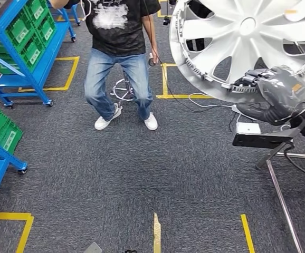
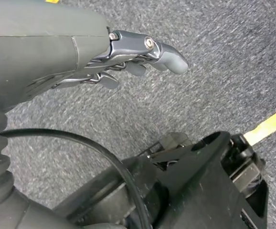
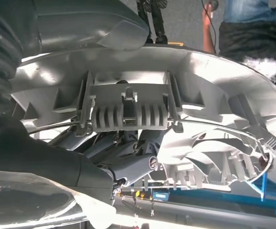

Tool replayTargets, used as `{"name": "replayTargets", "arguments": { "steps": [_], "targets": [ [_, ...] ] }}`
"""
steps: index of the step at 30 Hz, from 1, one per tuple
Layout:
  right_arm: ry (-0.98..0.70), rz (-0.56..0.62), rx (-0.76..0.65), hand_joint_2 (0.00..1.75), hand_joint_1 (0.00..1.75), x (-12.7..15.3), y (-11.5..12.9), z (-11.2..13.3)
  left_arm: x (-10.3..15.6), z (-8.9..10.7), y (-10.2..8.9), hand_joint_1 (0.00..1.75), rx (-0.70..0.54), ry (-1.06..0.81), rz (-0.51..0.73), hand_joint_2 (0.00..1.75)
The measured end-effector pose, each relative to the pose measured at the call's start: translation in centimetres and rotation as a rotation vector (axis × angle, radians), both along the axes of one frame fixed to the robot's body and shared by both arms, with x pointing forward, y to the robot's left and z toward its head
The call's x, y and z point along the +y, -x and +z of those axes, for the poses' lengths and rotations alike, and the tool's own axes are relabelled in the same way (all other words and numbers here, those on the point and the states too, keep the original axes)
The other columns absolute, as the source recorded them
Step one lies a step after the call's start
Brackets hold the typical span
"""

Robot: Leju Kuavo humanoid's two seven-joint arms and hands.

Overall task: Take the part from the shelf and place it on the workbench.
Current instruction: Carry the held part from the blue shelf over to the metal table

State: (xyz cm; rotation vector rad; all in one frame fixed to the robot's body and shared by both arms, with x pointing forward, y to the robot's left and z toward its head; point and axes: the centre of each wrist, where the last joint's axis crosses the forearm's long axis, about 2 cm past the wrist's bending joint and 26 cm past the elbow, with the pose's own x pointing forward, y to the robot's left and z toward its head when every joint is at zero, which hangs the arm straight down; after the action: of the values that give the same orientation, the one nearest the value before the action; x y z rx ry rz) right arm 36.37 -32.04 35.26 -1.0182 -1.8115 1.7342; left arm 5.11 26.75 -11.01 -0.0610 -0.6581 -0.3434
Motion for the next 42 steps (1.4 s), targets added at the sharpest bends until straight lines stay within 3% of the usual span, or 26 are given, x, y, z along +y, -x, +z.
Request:
{"name": "replayTargets", "arguments": {
  "steps": [42],
  "targets": [
    [-0.012, -0.005, 0.021, 1.75, 1.75, -0.17, 0.11, -0.97, 0.14, 0.01, -0.13, 0.00, -0.005, -0.004, 0.002, 1.75]
  ]
}}
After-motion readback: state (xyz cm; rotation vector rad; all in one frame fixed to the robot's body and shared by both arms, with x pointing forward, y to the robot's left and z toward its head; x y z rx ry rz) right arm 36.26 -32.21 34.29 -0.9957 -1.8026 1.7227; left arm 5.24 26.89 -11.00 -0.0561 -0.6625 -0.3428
